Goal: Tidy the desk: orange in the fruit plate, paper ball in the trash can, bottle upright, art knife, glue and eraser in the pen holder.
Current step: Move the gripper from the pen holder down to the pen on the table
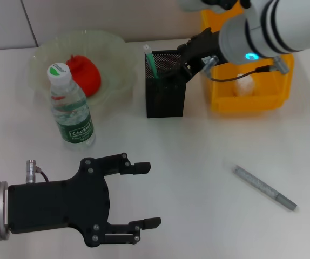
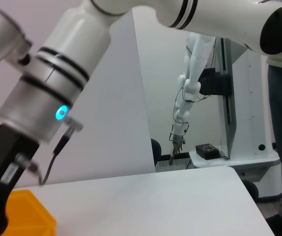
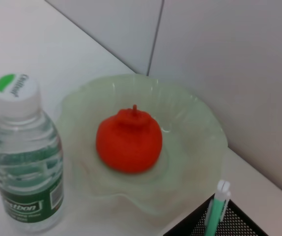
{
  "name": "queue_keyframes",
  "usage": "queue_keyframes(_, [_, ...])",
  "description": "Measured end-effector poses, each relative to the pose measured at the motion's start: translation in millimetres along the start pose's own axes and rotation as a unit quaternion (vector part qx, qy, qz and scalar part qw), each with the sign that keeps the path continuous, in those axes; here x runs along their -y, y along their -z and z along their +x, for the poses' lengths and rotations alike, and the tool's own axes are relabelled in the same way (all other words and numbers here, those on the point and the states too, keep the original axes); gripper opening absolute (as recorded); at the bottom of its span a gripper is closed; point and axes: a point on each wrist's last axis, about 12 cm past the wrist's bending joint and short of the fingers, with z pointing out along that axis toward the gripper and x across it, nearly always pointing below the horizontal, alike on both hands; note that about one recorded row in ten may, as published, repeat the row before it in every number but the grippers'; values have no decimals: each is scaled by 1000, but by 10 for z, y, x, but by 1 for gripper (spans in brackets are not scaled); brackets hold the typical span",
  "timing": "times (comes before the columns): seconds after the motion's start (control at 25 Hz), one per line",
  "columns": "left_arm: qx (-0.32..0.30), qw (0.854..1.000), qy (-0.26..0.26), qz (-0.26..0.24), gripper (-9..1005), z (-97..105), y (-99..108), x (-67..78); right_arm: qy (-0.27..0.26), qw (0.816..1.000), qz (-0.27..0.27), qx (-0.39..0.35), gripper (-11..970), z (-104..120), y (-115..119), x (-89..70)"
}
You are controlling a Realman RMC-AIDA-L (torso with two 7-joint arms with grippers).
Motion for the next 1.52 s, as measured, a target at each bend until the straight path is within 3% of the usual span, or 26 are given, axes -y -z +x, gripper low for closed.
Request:
queue_keyframes(0.2, [0, 1000, 0, 0, 787, 8, 5, 11, 4, 1000, -4, -8, 711, 42, 245, -36])
queue_keyframes(0.6, [2, 1000, 12, 0, 787, 85, 7, 40, -22, 995, -36, -88, 704, 258, 497, -103])
queue_keyframes(0.92, [4, 1000, 8, -1, 787, 127, 6, 62, -42, 986, -29, -159, 703, 381, 505, -82])
queue_keyframes(1.52, [7, 1000, -4, 2, 787, 180, -7, 82, -79, 958, -73, -264, 701, 523, 276, -82])
